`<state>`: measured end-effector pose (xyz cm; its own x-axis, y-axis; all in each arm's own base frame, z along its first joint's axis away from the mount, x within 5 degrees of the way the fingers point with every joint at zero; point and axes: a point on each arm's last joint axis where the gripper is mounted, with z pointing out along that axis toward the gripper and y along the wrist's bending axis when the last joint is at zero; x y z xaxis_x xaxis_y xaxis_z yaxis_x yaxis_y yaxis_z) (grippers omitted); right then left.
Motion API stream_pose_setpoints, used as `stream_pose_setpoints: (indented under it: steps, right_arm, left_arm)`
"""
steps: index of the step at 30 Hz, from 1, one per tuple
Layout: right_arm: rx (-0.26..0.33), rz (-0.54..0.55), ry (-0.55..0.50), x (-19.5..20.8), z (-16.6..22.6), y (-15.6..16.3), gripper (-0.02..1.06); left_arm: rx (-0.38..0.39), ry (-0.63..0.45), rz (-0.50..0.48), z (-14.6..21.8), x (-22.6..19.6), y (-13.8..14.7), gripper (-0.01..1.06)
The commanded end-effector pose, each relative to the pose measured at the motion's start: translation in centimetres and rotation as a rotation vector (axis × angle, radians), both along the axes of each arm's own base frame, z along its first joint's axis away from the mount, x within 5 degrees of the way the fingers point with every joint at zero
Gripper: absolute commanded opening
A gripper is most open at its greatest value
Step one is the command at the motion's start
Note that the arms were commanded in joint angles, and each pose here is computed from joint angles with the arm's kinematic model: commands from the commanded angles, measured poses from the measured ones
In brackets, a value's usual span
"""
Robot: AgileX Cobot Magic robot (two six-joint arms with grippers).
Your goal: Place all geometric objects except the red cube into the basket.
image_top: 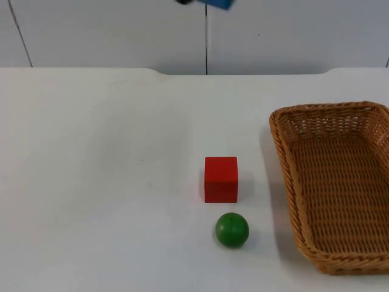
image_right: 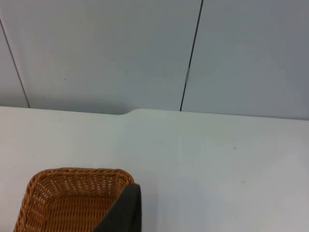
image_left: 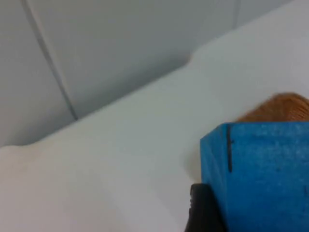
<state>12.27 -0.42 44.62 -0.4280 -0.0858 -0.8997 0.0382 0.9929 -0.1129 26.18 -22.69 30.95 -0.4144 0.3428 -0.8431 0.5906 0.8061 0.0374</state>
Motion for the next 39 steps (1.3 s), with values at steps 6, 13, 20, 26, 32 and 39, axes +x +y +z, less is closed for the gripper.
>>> stream_pose_setpoints:
  steps: [6, 13, 20, 26, 32, 39]
  right_arm:
    - [-0.007, 0.004, -0.015, 0.0, 0.2, 0.0, 1.03]
    - [-0.007, 0.003, -0.013, 0.0, 0.2, 0.0, 1.03]
    - [-0.006, -0.001, 0.009, -0.1, 0.0, 0.0, 1.03]
    - [-0.008, -0.005, 0.028, -0.2, -0.1, -0.1, 1.03]
    - [-0.01, -0.003, 0.014, -0.1, 0.0, -0.1, 1.03]
    - [-0.01, -0.003, 0.01, -0.1, 0.0, -0.1, 1.03]
  left_arm:
    - [-0.021, 0.176, -0.221, -5.4, 2.3, -6.7, 0.0]
    - [0.037, 0.274, -0.274, -12.7, 5.2, -12.0, 0.0]
    - [0.053, 0.301, -0.257, -18.5, 7.6, -14.7, 0.0]
    - [0.044, 0.291, -0.276, -19.4, 7.8, -16.3, 0.0]
    - [0.078, 0.267, -0.327, -19.6, 7.1, -17.5, 0.23]
    - [0.115, 0.304, -0.381, -17.9, 6.3, -17.5, 1.04]
